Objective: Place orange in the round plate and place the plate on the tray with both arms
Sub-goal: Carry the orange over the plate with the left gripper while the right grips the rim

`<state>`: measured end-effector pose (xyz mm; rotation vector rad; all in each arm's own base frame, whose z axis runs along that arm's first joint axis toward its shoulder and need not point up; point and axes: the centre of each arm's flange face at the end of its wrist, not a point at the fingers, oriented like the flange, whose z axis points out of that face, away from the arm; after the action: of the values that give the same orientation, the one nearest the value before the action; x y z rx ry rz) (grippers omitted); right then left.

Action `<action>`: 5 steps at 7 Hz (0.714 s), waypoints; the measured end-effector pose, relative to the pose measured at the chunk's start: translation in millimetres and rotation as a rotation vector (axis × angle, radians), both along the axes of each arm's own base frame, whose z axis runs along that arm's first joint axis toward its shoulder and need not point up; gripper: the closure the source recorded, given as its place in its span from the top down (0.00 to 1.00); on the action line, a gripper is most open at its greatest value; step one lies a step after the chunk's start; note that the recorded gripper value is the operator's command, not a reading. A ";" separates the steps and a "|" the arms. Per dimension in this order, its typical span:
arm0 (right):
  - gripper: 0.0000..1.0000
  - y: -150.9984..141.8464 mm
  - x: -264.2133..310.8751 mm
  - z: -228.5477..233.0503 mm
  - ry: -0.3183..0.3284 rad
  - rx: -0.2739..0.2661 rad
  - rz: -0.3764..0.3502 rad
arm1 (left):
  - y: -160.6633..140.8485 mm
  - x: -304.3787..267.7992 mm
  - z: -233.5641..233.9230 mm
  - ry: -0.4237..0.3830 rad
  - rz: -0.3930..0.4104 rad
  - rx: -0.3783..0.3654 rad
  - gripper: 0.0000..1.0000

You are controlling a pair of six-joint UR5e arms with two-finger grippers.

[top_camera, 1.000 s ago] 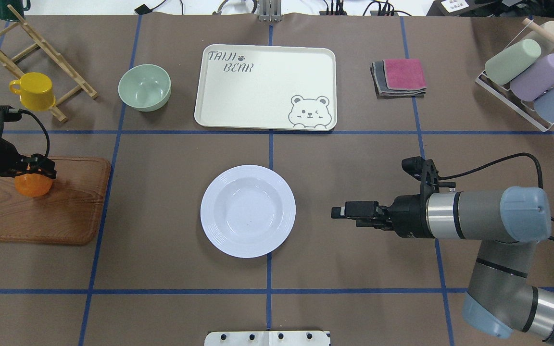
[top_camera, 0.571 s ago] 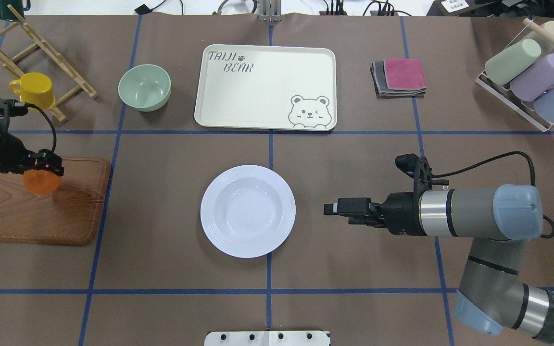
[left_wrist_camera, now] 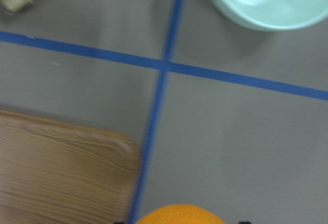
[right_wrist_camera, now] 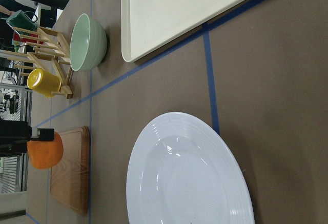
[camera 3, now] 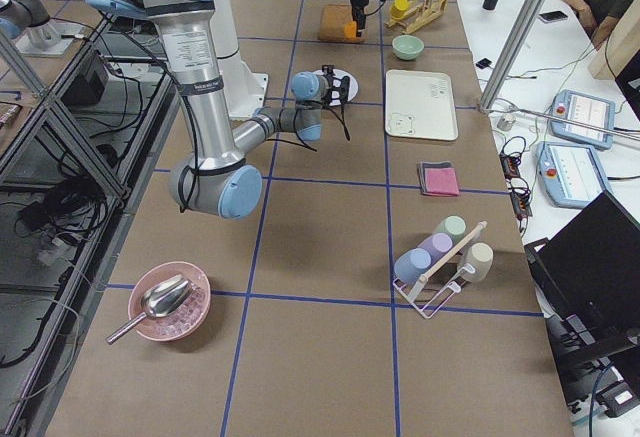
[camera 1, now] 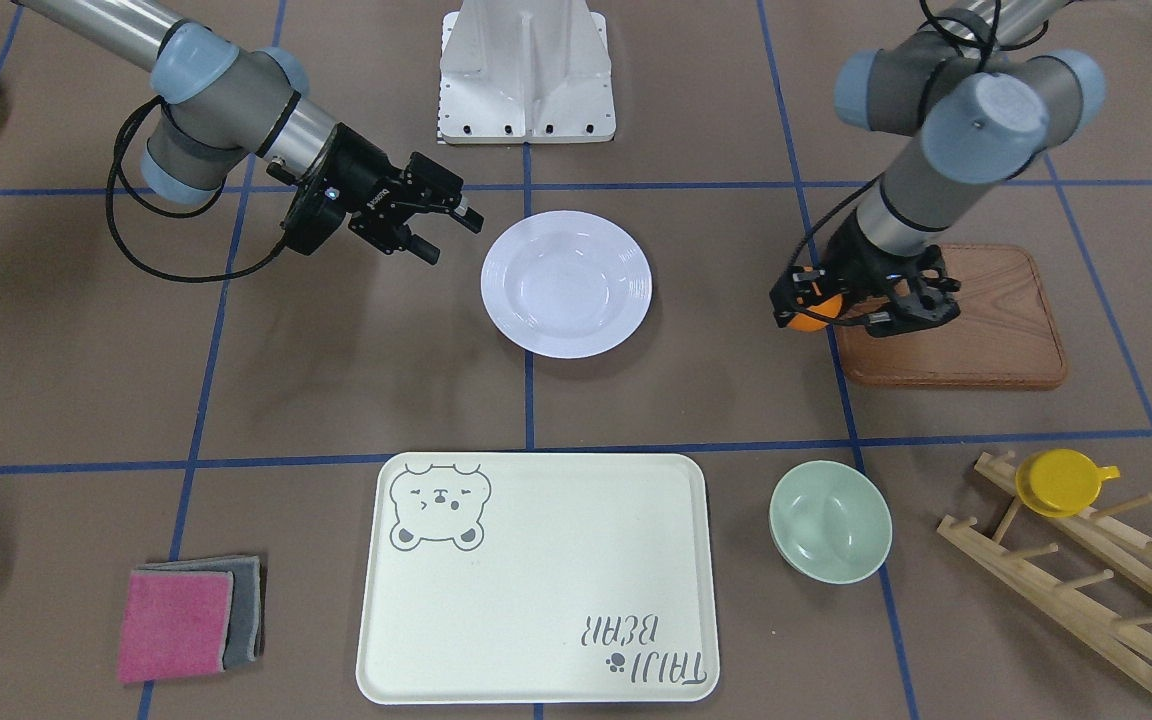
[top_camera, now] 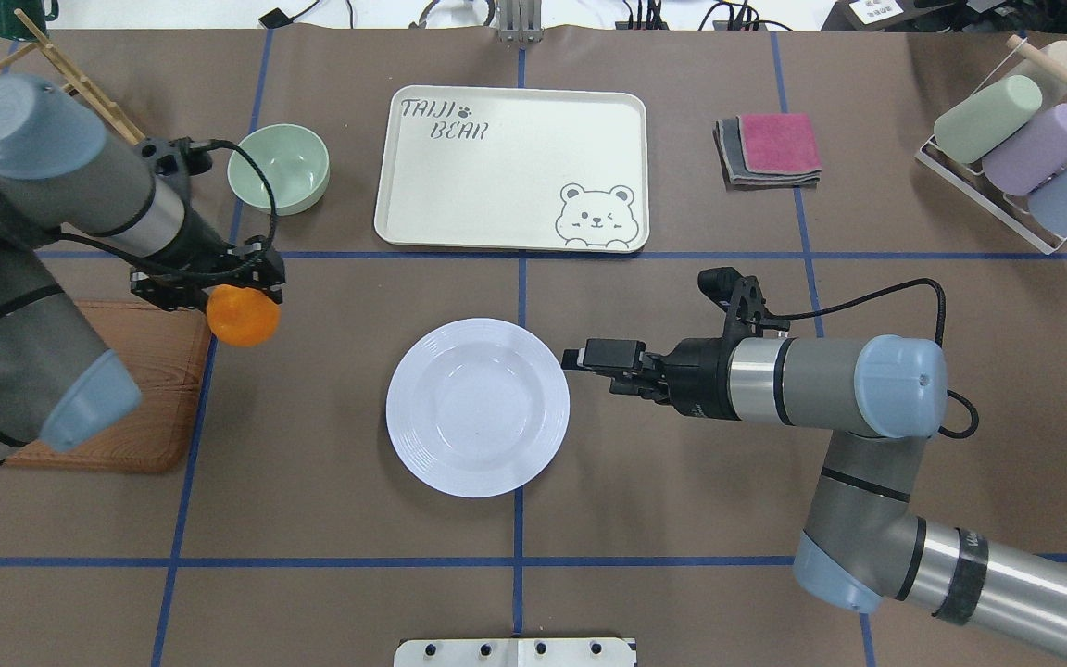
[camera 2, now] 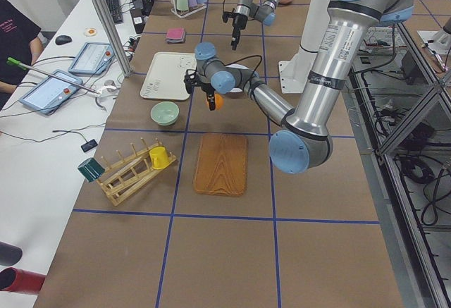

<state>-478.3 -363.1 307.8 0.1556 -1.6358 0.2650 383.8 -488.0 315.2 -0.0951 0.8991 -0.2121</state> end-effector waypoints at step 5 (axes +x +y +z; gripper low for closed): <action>1.00 -10.7 -38.4 38.0 0.016 -0.011 0.019 | 65.8 128.0 -92.9 0.018 0.001 -0.022 0.76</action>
<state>-516.7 -373.8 345.9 0.1650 -1.6170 0.2862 511.8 -422.2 222.3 -0.1179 0.9151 -0.2205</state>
